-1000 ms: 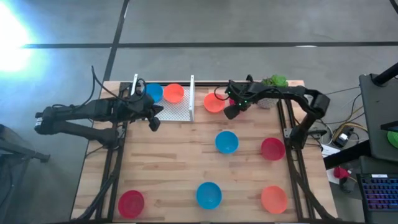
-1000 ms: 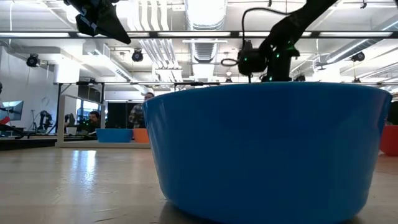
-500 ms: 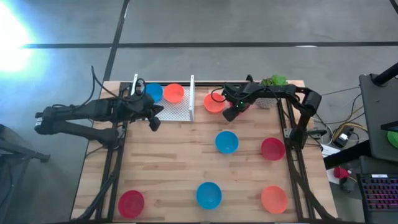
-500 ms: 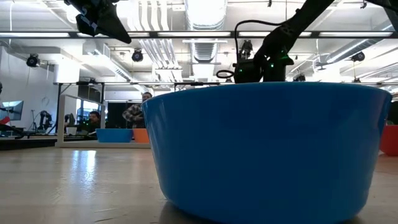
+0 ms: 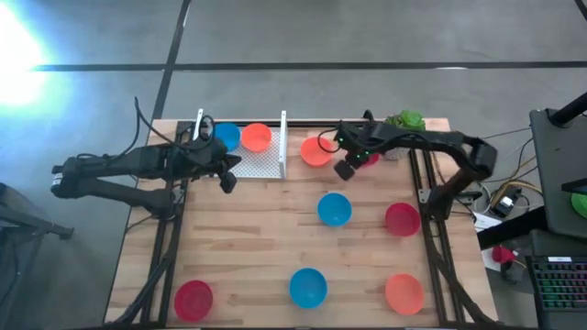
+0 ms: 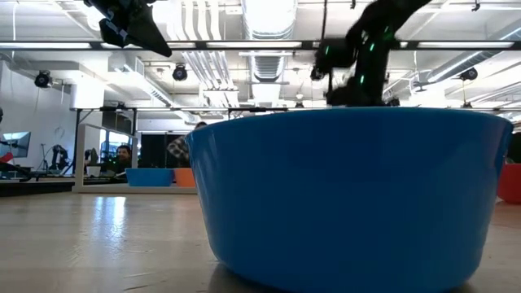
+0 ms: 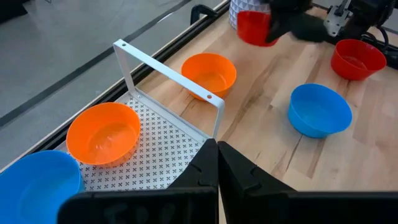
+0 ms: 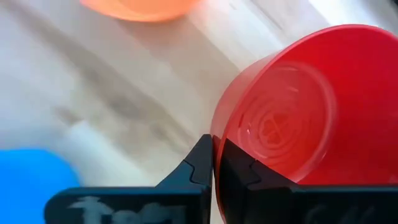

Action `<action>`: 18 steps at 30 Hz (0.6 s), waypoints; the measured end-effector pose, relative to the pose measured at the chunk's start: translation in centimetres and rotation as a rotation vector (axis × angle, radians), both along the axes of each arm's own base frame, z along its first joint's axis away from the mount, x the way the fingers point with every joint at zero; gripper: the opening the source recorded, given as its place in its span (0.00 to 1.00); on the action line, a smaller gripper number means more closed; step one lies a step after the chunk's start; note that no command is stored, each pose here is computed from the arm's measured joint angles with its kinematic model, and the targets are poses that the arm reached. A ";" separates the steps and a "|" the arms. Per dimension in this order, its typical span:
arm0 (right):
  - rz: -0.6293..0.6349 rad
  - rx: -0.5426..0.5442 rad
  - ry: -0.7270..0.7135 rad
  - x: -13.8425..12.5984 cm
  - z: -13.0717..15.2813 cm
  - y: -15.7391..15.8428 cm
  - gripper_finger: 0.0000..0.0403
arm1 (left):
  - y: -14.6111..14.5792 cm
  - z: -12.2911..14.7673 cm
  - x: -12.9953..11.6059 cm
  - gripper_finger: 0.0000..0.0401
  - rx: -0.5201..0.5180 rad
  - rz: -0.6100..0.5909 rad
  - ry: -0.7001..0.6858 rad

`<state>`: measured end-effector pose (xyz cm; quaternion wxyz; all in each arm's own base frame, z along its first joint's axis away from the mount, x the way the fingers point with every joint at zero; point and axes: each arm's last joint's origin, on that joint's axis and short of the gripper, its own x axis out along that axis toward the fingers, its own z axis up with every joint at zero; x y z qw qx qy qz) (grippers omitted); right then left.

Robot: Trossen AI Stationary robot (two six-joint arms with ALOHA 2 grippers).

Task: Pick & Place Mini bowls
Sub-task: Put the top red bowl on the shelf

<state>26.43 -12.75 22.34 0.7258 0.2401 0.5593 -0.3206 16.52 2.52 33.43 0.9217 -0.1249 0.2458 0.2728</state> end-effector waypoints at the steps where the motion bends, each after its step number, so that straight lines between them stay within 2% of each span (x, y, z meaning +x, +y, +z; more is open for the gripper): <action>1: 0.025 -0.012 -0.028 -0.1 1.0 0.7 0.02 | 0.0 0.0 0.0 0.00 0.000 0.000 0.000; 9: 0.291 -0.086 -0.206 0.5 7.4 6.8 0.02 | 0.0 0.0 0.0 0.00 0.001 -0.001 0.001; 13: 0.450 -0.114 -0.249 1.8 9.1 9.2 0.02 | 0.0 0.0 0.0 0.00 0.001 -0.001 0.001; 18: 0.632 -0.140 -0.249 4.3 9.8 11.2 0.02 | 0.0 0.2 0.0 0.00 0.003 -0.002 -0.004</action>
